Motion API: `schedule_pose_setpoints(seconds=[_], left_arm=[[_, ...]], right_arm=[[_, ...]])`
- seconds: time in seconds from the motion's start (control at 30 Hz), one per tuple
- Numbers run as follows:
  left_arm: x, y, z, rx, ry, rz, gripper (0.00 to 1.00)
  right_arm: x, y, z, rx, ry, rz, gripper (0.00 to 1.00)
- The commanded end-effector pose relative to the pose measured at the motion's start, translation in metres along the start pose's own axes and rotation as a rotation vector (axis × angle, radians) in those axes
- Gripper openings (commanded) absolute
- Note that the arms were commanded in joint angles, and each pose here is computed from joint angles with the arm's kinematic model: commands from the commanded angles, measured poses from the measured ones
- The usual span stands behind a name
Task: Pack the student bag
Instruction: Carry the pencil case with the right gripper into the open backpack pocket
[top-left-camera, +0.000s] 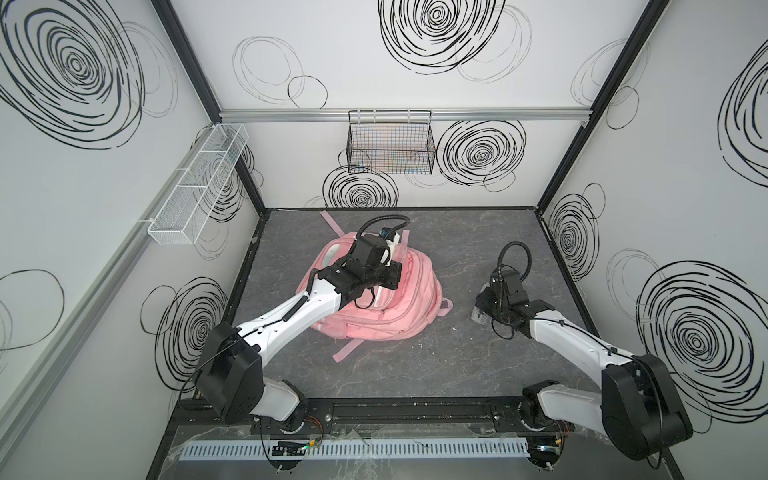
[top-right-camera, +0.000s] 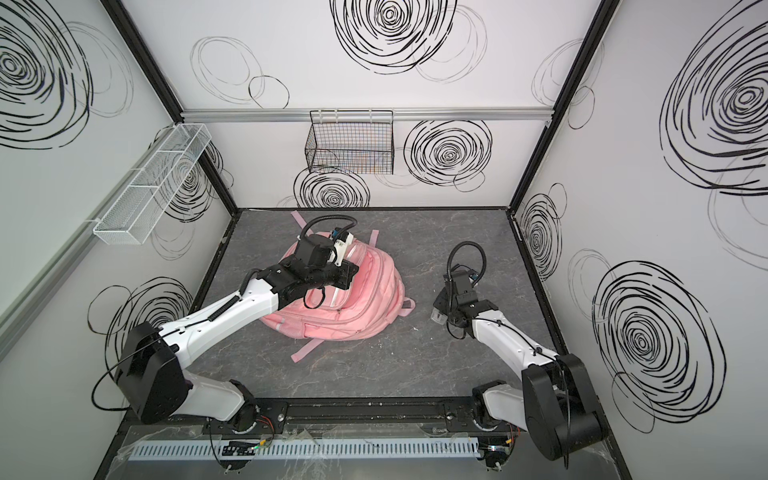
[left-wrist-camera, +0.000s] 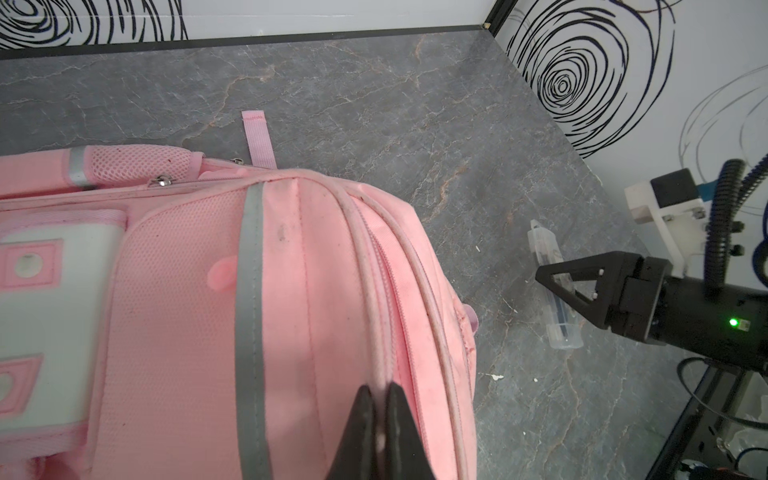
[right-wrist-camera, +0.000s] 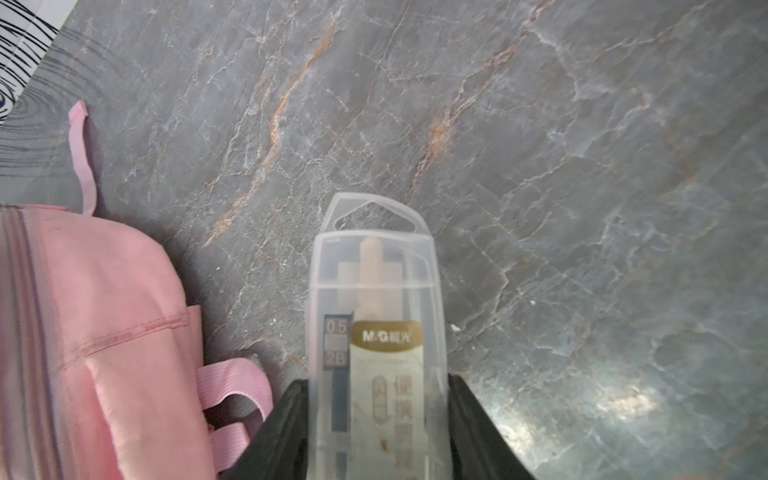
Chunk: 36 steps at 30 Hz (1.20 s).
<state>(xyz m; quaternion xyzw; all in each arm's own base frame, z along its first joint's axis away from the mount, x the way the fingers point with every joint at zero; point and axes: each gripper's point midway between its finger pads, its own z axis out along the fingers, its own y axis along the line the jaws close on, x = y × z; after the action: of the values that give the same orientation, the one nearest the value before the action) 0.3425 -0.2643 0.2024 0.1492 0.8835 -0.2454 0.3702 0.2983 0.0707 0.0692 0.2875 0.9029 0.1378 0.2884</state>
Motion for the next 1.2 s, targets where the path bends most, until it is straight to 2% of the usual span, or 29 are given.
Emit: schedule_pose_setpoints(seconds=[0.0,0.17,0.37,0.53,0.83,1.17], left_arm=[[-0.031,-0.02,-0.012,0.09,-0.124,0.014,0.0],[-0.037,-0.021,-0.014,0.122,-0.132,0.03,0.0],[-0.037,-0.011,-0.022,0.204,-0.145,-0.057,0.0],[-0.036,-0.001,-0.031,0.164,-0.178,-0.022,0.0],[-0.035,0.004,-0.029,0.171,-0.173,-0.052,0.0],[-0.028,0.001,-0.024,0.168,-0.15,-0.047,0.0]], right_arm=[[-0.009,0.02,-0.013,-0.068,-0.018,0.024,0.31],[-0.015,0.038,-0.021,-0.129,-0.023,0.02,0.27],[-0.02,0.065,-0.034,-0.136,-0.038,-0.011,0.29],[-0.018,0.1,-0.051,-0.196,-0.053,-0.028,0.29],[-0.017,0.16,-0.083,-0.287,-0.083,-0.074,0.29],[0.007,0.197,-0.084,-0.37,-0.039,-0.101,0.28]])
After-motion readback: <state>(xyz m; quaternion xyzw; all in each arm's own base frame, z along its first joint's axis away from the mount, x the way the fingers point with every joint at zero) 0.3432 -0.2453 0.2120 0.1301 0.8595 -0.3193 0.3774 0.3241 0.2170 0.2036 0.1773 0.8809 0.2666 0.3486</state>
